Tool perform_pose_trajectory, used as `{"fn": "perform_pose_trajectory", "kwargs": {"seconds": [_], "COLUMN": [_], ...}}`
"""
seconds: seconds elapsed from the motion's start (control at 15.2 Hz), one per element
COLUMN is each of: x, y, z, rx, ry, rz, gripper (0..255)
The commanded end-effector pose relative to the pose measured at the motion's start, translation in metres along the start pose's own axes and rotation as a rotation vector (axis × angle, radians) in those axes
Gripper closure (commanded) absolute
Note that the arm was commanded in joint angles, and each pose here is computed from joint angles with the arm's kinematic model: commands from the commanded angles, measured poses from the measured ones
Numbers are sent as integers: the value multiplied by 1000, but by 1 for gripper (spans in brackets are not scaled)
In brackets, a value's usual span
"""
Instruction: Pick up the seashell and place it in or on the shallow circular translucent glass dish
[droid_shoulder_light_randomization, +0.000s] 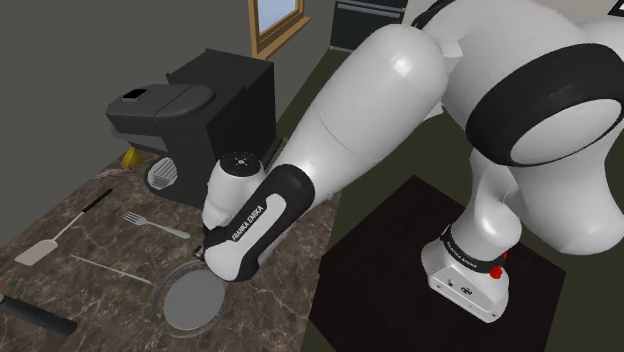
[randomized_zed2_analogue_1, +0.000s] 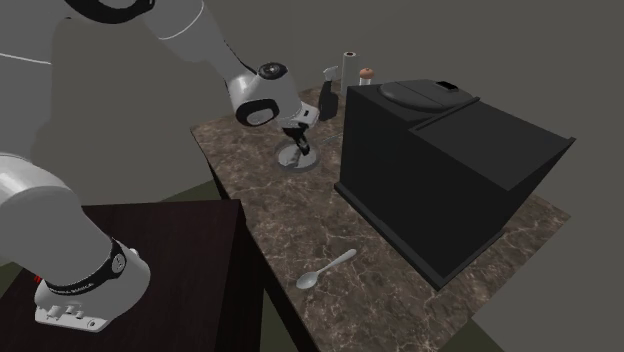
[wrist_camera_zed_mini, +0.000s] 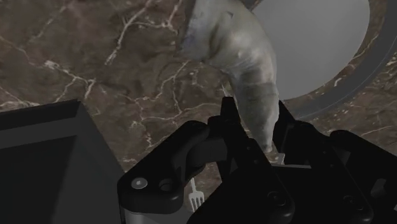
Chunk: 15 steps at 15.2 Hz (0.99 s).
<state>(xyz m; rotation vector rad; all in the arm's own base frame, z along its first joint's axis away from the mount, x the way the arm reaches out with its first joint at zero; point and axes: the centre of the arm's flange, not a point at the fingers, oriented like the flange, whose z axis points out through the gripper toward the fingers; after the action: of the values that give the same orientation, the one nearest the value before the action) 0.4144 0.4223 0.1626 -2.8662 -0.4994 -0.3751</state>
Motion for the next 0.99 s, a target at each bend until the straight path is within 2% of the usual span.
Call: {"fn": "perform_pose_trajectory", "kwargs": {"seconds": [0.0, 0.46, 0.92], "x": [8, 40, 30], "y": [-23, -115, -109], "z": [7, 31, 66], "rx": [-1, -1, -1], "ry": [0, 0, 0], "rz": [1, 1, 1], "gripper": [255, 255, 255]}}
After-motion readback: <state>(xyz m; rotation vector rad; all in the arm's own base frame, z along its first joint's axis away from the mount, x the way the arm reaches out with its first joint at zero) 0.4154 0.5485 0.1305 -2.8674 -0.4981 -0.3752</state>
